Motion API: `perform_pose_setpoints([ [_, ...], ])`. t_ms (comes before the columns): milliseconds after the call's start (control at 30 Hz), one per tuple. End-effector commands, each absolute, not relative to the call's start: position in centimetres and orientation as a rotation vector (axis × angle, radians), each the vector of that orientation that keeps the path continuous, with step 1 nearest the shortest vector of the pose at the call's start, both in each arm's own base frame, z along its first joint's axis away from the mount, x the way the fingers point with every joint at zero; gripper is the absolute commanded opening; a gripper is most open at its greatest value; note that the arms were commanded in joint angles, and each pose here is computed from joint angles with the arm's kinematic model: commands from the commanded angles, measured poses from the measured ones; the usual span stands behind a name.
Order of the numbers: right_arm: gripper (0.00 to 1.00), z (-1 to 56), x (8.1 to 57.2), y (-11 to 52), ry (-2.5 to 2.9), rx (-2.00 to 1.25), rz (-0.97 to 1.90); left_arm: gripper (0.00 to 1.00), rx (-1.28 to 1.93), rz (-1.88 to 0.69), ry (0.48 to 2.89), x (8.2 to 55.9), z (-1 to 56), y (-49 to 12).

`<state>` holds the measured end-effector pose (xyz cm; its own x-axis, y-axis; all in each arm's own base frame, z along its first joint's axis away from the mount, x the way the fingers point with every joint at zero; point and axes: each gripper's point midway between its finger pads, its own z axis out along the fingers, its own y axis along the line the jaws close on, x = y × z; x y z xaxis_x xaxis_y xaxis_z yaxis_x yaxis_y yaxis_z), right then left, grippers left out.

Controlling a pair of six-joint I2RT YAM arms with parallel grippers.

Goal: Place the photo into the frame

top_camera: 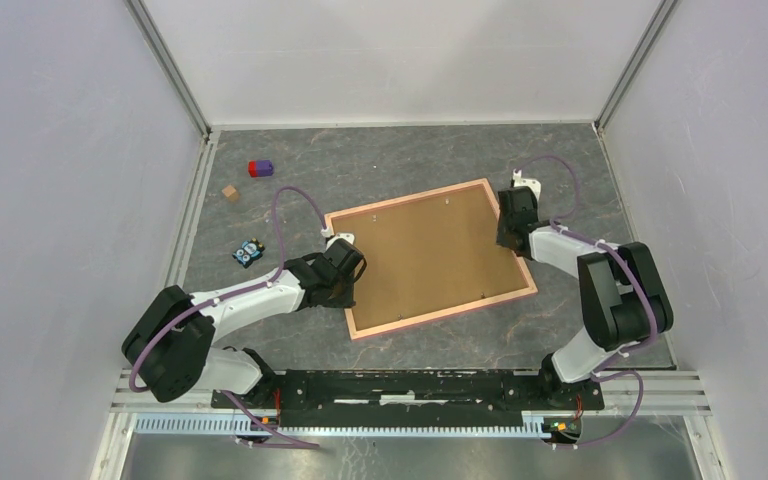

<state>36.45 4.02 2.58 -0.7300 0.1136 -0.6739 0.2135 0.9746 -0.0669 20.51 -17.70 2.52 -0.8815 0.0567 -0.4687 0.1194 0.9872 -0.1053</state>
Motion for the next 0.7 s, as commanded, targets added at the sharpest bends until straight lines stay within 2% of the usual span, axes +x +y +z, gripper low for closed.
perform_pose_setpoints([
  [0, 0.38, -2.9, 29.8, 3.1, 2.674, 0.244, -0.29, 0.02, 0.195, -0.171, 2.631, 20.6, 2.3, -17.6],
  [267, 0.37, -2.6, 28.9, 3.5, 2.676, 0.245, -0.25, 0.02, 0.194, -0.17, 2.632, 20.6, 2.3, -17.6],
  [467, 0.4, -1.0, 29.8, 3.6, 2.629, 0.195, -0.195, 0.02, 0.192, -0.132, 2.649, 20.9, 2.3, -17.5],
  [667, 0.51, 1.0, 31.5, 3.6, 2.585, 0.114, -0.161, 0.02, 0.178, -0.099, 2.65, 21.3, 2.4, -17.4],
])
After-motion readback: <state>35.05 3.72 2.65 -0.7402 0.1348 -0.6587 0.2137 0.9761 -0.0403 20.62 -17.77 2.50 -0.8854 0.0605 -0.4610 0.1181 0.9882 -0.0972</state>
